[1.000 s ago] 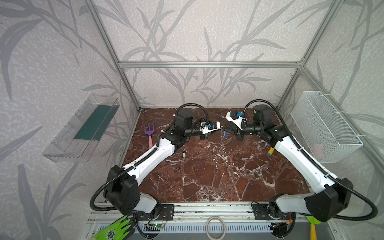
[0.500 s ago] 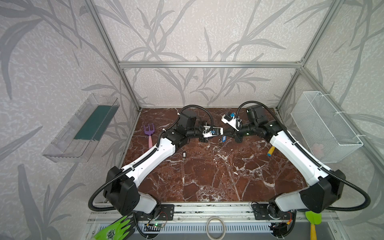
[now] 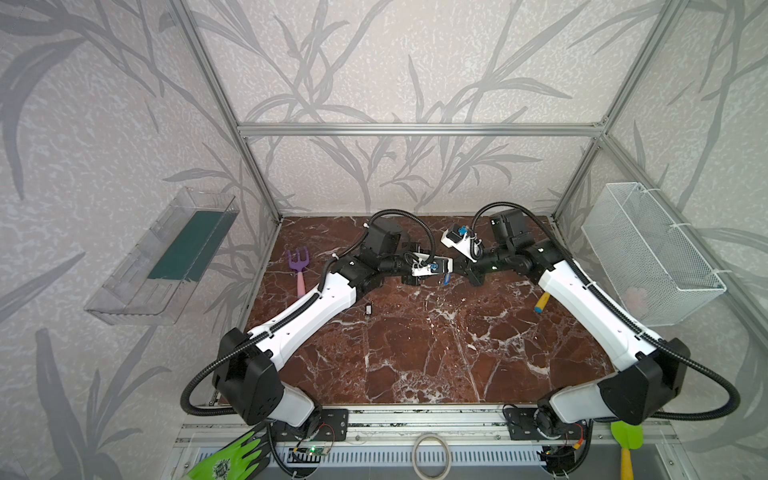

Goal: Put the keys on the keyring

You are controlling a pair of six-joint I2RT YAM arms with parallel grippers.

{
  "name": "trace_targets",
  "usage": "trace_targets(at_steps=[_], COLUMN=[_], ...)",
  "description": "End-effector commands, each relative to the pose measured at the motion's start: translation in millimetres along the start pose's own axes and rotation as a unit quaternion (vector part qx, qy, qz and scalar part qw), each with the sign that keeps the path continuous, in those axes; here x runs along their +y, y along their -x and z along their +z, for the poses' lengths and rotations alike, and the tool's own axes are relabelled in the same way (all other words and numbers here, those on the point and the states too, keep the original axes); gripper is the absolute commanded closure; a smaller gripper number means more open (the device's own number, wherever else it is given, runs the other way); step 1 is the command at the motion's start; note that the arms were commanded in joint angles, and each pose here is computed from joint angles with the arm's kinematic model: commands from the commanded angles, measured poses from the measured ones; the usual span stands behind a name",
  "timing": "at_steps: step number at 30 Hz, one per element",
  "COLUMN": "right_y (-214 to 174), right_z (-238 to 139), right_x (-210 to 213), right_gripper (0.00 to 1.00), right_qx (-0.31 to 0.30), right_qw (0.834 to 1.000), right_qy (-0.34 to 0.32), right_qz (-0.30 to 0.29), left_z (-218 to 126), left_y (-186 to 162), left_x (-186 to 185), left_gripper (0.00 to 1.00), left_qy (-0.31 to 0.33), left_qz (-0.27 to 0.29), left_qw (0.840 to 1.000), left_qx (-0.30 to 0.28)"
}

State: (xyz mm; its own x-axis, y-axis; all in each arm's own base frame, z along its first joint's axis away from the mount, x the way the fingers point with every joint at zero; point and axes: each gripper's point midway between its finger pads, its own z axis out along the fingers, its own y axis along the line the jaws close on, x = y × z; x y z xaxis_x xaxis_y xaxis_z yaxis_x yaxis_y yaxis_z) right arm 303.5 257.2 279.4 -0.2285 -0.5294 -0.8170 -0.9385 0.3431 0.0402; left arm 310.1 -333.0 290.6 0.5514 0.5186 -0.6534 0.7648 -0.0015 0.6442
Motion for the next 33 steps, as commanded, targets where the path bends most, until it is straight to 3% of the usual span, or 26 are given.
trace_targets(at_steps=[1,14,21,25,27,33], right_y=[14.6,15.0,17.5,12.9,11.9,8.7], right_z=[-5.7,-2.5,-1.1,-3.9,-7.2,-24.8], right_x=[3.0,6.3,4.9,-0.6,-4.8,-17.6], right_gripper=[1.00,1.00,1.00,0.98,0.88,0.79], right_qx=[-0.018,-0.023,-0.033,-0.032,-0.039,-0.087], right_qw=[1.000,0.999,0.999,0.999,0.998,0.995], right_qy=[0.003,0.010,0.005,-0.016,-0.027,-0.052], right_qz=[-0.014,-0.019,-0.026,-0.032,-0.028,-0.008], left_z=[1.1,7.2,9.7,8.8,6.8,0.0], left_y=[1.5,7.1,11.4,11.1,12.3,15.7], left_x=[2.4,0.7,-0.1,0.7,4.0,15.7], left_gripper=[0.72,0.87,1.00,1.00,1.00,1.00], left_qy=[-0.004,-0.011,-0.015,-0.012,-0.006,0.020], left_qz=[0.011,0.015,0.002,-0.013,-0.027,-0.064], left_qw=[1.000,1.000,1.000,1.000,0.999,0.996], left_qx=[0.008,0.001,-0.011,-0.012,-0.019,-0.052])
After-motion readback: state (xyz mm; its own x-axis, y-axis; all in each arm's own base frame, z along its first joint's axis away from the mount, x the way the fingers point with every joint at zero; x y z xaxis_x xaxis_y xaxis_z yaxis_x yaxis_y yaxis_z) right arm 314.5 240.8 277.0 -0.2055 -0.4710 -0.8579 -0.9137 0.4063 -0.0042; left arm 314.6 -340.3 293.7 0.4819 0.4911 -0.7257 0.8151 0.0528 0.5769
